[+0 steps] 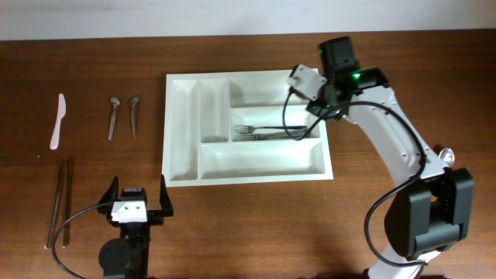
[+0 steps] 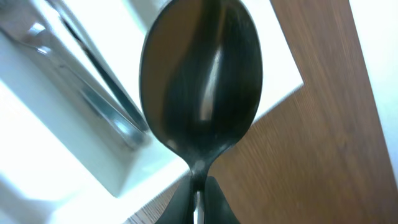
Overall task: Pack container
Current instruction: 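Lift the silver spoon and carry it left toward the tray, then lower the spoon into the tray's top compartment and open the right gripper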
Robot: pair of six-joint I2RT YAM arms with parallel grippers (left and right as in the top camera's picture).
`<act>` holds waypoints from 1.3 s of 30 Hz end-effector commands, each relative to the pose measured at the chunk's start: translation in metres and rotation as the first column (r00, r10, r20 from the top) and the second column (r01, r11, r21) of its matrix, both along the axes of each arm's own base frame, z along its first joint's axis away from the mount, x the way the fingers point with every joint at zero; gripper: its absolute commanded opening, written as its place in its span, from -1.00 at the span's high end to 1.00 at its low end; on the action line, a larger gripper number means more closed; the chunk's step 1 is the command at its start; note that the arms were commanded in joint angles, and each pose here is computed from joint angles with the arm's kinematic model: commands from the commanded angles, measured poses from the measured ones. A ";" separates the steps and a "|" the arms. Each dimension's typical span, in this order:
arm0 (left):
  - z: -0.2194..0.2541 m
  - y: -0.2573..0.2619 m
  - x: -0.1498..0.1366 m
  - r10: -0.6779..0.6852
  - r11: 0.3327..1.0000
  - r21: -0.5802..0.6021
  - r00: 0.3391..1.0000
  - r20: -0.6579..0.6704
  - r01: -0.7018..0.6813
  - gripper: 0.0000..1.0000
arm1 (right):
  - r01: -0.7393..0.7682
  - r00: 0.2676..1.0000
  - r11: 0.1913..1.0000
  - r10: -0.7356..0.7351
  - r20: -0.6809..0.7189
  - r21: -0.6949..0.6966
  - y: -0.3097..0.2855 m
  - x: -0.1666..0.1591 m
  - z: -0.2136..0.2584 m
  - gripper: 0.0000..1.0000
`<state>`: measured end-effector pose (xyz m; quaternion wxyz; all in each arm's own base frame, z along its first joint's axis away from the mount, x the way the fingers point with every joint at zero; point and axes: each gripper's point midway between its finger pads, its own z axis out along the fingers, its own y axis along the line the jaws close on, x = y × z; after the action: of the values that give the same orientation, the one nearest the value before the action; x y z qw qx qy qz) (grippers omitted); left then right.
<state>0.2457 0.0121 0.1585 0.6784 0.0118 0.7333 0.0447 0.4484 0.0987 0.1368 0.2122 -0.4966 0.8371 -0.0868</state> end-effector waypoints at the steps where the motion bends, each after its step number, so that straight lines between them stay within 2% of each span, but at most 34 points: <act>1: -0.002 0.001 0.000 0.006 1.000 -0.010 1.000 -0.003 -0.006 -0.98 | -0.063 0.997 0.998 0.063 0.038 -0.001 0.023 0.003 0.009 0.93; 12: -0.002 0.001 0.000 0.006 1.000 -0.010 1.000 -0.003 -0.006 -0.98 | -0.121 0.963 0.992 0.106 0.249 0.044 0.052 0.041 0.039 0.92; 16: -0.002 0.001 0.000 0.006 1.000 -0.010 1.000 -0.003 -0.006 -0.98 | -0.203 0.939 0.976 0.171 0.297 0.079 0.068 0.049 0.046 0.92; 23: -0.002 0.001 0.000 0.006 1.000 -0.010 1.000 -0.003 -0.006 -0.99 | -0.211 0.940 0.973 0.177 0.292 0.090 0.075 0.064 0.023 0.93; 28: -0.002 0.001 0.000 0.006 1.000 -0.010 1.000 -0.003 -0.006 -0.98 | -0.129 0.958 0.977 0.079 0.274 0.168 0.073 0.083 0.017 0.93; 33: -0.002 0.001 0.000 0.006 1.000 -0.010 1.000 -0.003 -0.006 -0.99 | -0.150 0.954 0.973 0.097 0.284 0.173 0.074 0.092 0.018 0.92; 39: -0.002 0.001 0.000 0.006 1.000 -0.010 1.000 -0.003 -0.006 -0.99 | -0.219 0.950 0.957 0.164 0.267 0.189 0.084 0.088 0.010 0.92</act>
<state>0.2457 0.0121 0.1585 0.6784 0.0118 0.7333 0.0447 0.5347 0.1729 0.1489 0.3688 -0.5228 0.7661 -0.0613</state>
